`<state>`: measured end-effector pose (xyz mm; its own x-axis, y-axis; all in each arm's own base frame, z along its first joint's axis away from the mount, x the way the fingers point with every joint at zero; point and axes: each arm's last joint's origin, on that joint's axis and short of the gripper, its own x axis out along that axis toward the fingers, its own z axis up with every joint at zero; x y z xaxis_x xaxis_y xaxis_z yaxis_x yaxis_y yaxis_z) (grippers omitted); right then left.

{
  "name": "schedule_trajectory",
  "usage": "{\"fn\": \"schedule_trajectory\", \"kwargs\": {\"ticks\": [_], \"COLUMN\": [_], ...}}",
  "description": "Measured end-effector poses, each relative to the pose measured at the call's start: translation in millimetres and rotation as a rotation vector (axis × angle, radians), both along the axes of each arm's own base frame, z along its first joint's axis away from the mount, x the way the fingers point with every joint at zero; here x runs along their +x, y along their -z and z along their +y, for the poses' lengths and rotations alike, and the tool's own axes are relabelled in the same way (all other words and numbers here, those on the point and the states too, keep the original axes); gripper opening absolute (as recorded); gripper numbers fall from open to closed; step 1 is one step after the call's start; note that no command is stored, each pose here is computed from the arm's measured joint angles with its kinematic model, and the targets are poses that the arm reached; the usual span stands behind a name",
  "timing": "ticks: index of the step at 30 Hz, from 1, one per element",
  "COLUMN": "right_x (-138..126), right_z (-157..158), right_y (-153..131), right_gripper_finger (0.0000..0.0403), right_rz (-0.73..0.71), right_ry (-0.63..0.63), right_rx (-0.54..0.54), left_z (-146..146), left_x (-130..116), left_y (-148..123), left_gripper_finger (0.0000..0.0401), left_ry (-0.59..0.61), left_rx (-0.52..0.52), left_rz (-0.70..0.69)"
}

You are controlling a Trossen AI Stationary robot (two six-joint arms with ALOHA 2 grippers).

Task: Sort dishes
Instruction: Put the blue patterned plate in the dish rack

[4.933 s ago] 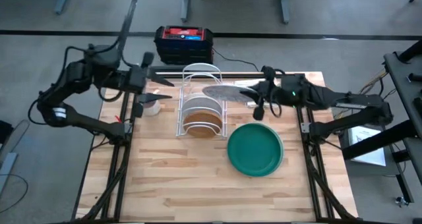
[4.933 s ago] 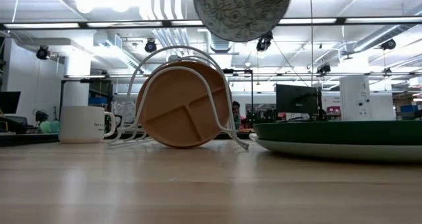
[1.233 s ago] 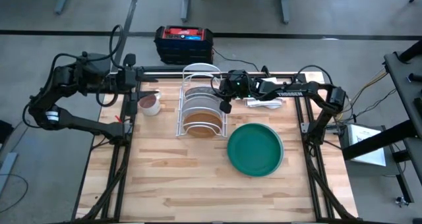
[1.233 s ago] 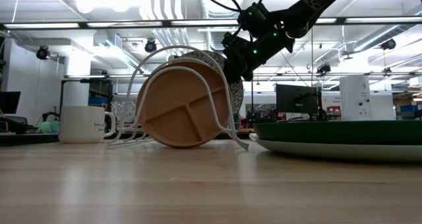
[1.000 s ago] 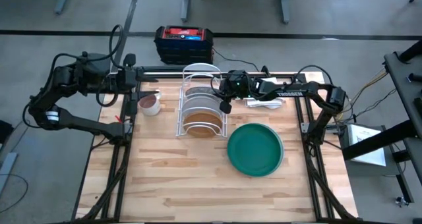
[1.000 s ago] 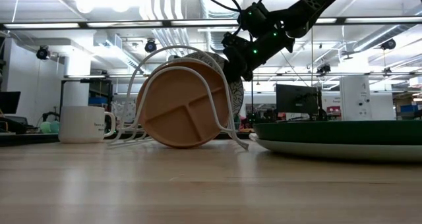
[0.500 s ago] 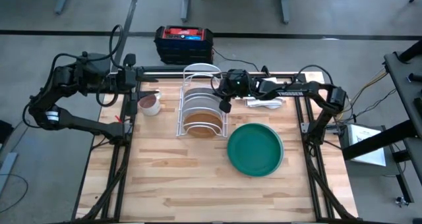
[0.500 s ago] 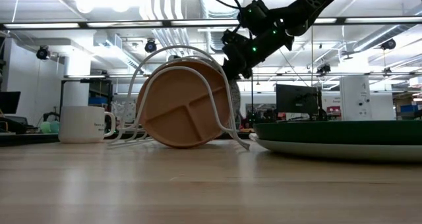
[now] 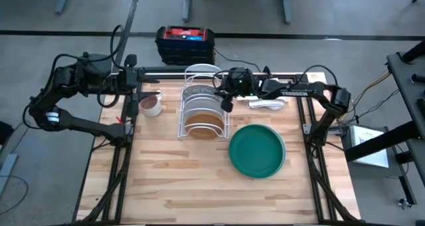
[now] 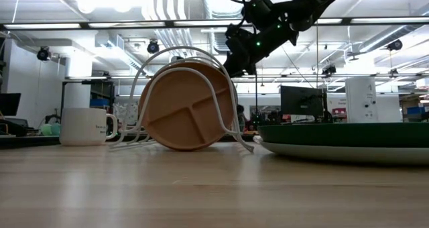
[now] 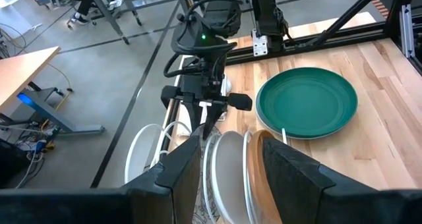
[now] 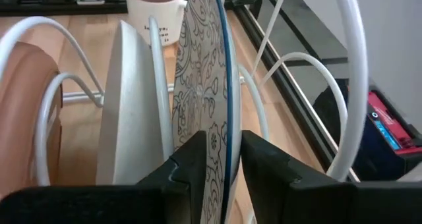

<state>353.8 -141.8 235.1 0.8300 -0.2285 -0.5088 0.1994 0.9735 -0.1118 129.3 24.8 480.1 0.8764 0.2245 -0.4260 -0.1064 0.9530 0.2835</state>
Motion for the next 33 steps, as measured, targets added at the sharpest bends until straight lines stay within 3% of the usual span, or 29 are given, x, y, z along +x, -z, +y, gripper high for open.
{"fn": "schedule_trajectory", "kwargs": {"ticks": [6,16,26,33], "right_x": [-7,-32,-69,-76], "right_z": [3,9,24,26], "right_y": [-8,-38,-72,-57], "right_gripper_finger": [0.0098,0.0122,0.0129,0.0101], "right_rz": [0.022,0.062,0.071,0.106], "right_ry": [0.008,0.123,0.172,0.205], "right_rx": [0.002,-0.056,0.018,0.045], "left_z": [0,1,3,2], "left_x": [1,8,14,14], "left_y": [1,15,21,21], "left_gripper_finger": [0.0154,0.0154,0.0154,0.0154], "left_ry": [0.0,-0.005,-0.012,-0.02], "left_rx": [-0.001,-0.02,-0.036,-0.052], "left_rz": [0.004,0.054,0.078,0.077]}}
